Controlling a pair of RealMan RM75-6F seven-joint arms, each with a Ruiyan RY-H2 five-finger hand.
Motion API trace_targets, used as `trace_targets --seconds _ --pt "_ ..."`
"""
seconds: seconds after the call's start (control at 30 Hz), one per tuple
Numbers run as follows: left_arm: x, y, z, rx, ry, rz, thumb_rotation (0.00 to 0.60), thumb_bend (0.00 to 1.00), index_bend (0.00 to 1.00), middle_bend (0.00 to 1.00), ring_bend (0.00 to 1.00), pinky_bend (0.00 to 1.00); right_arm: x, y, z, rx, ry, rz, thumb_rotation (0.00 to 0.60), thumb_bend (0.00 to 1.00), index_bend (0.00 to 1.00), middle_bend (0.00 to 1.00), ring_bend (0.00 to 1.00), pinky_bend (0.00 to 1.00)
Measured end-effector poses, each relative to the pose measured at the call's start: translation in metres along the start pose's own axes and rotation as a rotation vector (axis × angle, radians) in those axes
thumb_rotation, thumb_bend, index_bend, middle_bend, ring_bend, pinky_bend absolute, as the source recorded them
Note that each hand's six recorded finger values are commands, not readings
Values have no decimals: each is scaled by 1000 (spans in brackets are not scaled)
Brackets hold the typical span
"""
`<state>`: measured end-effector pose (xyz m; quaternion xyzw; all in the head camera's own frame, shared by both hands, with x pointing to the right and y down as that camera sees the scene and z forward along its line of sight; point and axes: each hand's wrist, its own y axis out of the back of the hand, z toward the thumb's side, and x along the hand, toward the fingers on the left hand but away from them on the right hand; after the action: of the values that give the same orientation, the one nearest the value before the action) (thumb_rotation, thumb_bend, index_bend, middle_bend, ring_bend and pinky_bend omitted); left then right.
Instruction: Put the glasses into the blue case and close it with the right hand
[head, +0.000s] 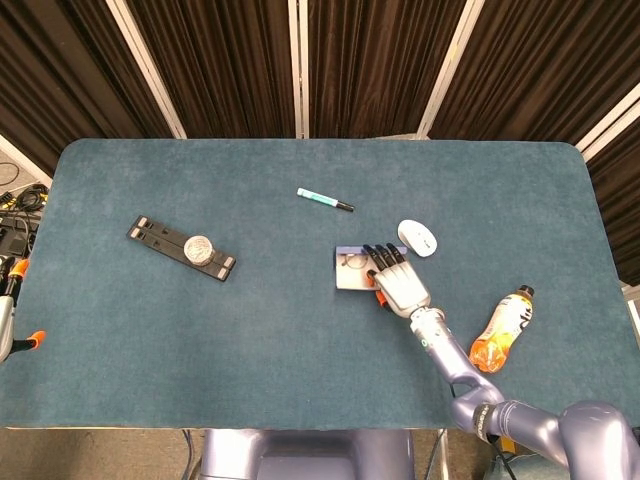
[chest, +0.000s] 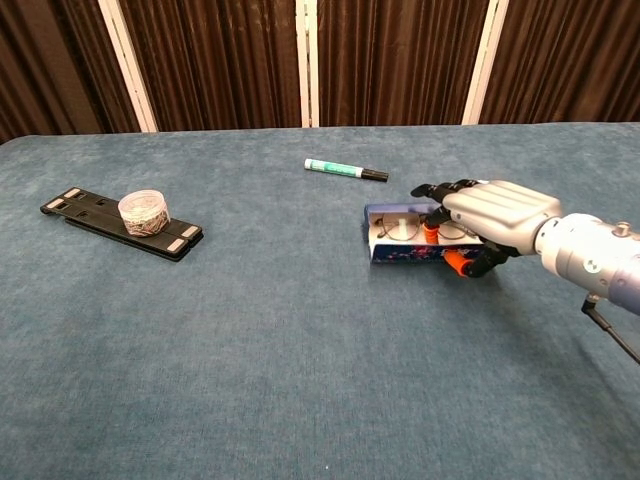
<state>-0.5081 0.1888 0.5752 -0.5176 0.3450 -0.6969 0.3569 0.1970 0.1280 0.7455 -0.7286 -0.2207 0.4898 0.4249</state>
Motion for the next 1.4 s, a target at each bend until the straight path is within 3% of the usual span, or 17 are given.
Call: trace_targets --seconds 0.17,0.7,1.07,1.4 --pt "-1 1 1 -1 -4 1 600 0 0 0 0 0 10 4 1 -18 32 -7 600 481 634 28 0 0" --pt "-5 1 5 -6 -23 -1 600 0 0 0 0 0 60 29 10 68 221 27 600 490 656 15 0 0" --pt "-3 -2 3 0 -17 -13 600 0 0 0 0 0 40 30 35 139 279 62 600 503 653 15 0 0" --pt "0 -4 2 5 -11 -18 600 0 0 0 0 0 26 23 38 151 260 83 600 501 625 15 0 0"
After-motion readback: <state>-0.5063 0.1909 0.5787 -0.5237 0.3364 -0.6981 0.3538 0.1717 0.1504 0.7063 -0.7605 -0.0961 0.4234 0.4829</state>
